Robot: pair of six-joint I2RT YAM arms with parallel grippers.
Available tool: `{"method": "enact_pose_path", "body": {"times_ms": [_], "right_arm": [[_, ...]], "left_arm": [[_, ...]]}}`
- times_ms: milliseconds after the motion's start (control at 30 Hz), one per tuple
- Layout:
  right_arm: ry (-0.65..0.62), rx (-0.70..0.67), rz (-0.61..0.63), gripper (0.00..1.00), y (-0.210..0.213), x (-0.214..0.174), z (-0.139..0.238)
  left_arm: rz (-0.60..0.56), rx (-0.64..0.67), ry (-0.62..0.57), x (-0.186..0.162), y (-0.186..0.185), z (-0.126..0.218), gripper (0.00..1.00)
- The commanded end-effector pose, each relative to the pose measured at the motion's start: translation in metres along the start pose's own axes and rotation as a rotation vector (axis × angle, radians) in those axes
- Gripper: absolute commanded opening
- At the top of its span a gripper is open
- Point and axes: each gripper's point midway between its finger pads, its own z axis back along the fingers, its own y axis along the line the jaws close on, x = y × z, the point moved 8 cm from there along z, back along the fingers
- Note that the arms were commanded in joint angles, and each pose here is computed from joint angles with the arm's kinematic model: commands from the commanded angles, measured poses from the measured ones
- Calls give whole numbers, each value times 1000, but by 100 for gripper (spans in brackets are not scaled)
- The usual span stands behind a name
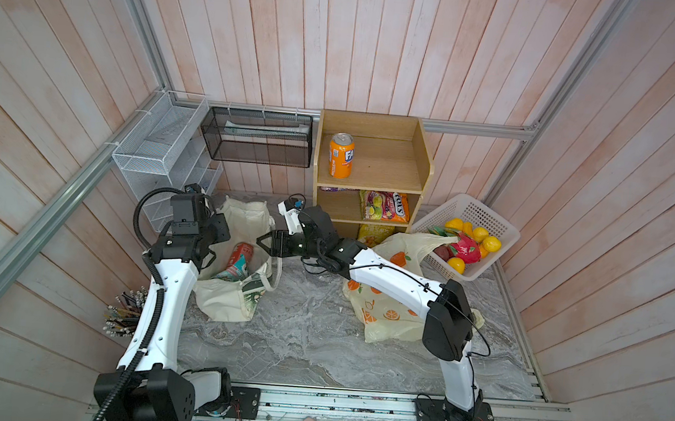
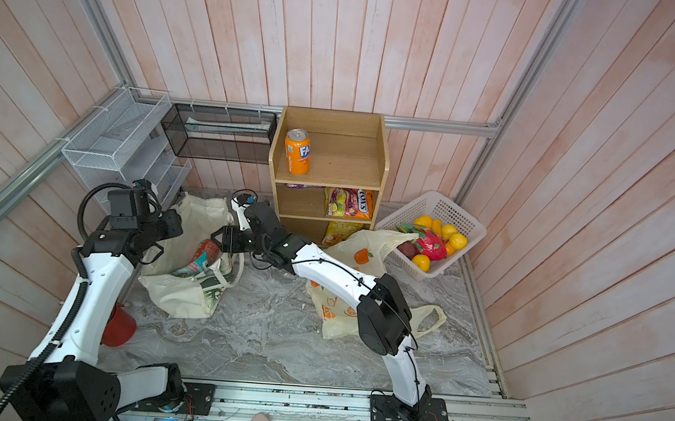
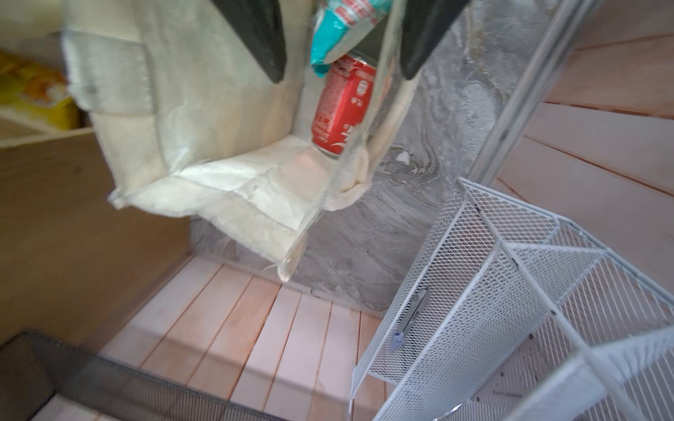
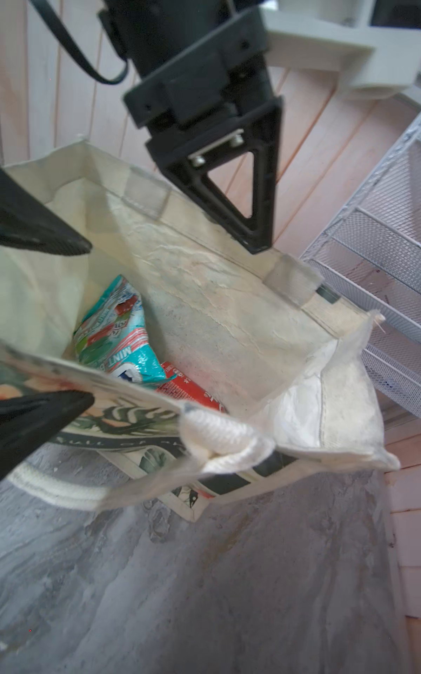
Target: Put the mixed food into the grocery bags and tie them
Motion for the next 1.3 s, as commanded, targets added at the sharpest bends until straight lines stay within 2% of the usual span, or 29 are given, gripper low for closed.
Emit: {"method": "enact_pose_path", "body": {"times_ms": [0,67,200,300,467,633,767,933,1100,1267], "right_arm": [[-39,24,33,66,11,20,45],[-53,17,37,67,7,24,69],[-90,-42,31,67,-11,23,122],[-135,-134,-21,67,-47,14,172],[-236,-324,-163,69,-128,-13,258],[-301,-491,-259,74,-191,-41,314],[-290,-578,-320,75,-232,-61,332],[-281,-624,-359,75,-259,-71,339],[-270,-637,-386,75,-275,-75,338],[-213,-600,-403,75,-288,-82,328]], "left_arm": [[11,-22,-75,15,-2,11,70],[19,-24,-89,18,-2,17,77],[30,-49,-126,27,-5,34,83],[46,-108,-138,33,-10,48,86],[89,-293,-120,30,-31,69,88],[80,-425,-74,10,-70,83,90],[65,-506,-33,-11,-103,91,91],[45,-564,14,-36,-134,101,91],[35,-636,65,-59,-160,103,91],[-23,-674,117,-77,-189,100,91]]}}
